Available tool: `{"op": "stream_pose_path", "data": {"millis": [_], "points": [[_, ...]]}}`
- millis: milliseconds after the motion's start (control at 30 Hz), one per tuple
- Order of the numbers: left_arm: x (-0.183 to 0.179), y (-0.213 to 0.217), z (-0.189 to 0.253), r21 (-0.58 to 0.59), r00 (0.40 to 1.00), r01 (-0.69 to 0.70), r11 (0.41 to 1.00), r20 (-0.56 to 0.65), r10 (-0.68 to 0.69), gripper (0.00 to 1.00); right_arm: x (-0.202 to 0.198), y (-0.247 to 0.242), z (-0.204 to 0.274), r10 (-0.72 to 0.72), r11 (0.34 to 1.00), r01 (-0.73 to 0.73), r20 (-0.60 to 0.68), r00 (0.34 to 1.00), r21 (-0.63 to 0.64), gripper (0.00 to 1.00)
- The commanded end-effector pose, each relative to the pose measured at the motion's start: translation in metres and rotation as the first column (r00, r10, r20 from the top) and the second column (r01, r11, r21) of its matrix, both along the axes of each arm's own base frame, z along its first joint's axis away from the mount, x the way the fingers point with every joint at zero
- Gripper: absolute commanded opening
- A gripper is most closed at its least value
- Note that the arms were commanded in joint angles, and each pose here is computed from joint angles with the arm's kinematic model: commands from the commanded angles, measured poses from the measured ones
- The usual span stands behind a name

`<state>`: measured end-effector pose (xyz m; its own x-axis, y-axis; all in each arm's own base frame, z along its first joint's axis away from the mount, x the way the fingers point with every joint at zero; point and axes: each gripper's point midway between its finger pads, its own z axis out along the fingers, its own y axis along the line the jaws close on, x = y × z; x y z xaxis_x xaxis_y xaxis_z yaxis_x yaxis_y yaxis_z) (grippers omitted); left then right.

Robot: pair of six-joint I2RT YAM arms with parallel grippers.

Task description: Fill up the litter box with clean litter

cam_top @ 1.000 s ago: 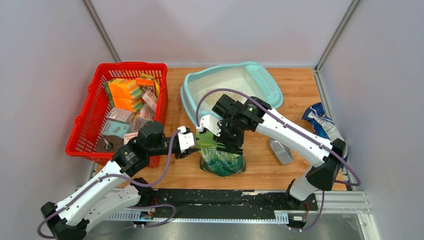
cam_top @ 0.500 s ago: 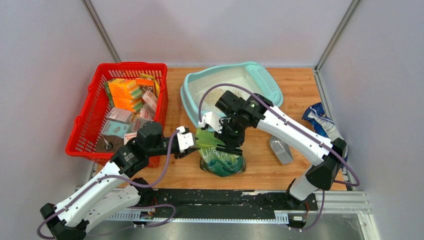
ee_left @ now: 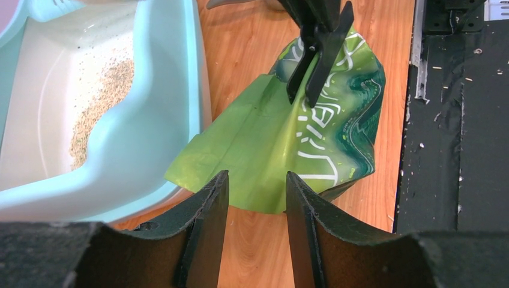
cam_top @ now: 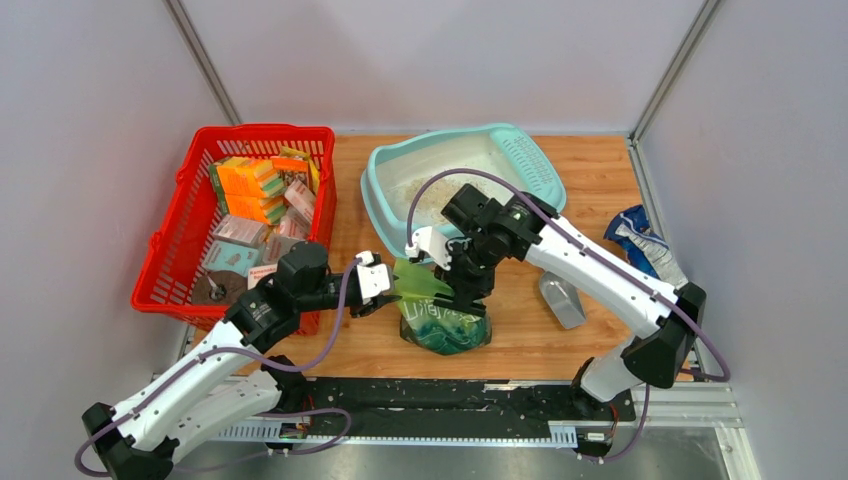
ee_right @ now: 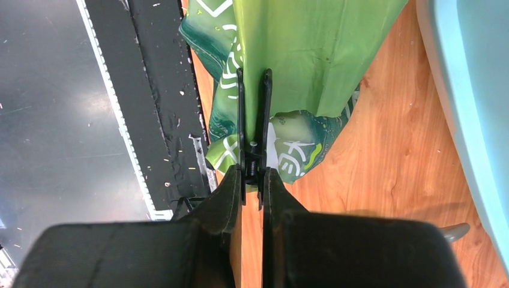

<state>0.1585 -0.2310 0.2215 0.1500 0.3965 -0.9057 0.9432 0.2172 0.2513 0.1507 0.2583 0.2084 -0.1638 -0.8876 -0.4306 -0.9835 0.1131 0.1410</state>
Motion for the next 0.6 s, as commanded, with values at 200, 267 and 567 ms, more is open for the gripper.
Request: {"op": "stream_pose_path", "data": {"millis": [200,267,567], "points": [[0.003,-0.002,0.009,-0.016,1.000,-0.010,1.000,-0.001,0.010,0.48,-0.044,-0.041,-0.005,-0.004,0.995,-0.010,-0.137,0.990,-0.102,0.00],[0.003,-0.002,0.009,-0.019,1.000,-0.009,1.000,-0.001,0.009,0.48,-0.044,-0.040,-0.007,-0.002,0.995,-0.013,-0.141,0.990,-0.102,0.00],[0.004,-0.004,0.008,-0.025,1.000,-0.011,1.000,-0.013,0.011,0.48,-0.038,-0.027,-0.007,0.032,0.997,-0.040,-0.135,0.990,-0.060,0.00]]}}
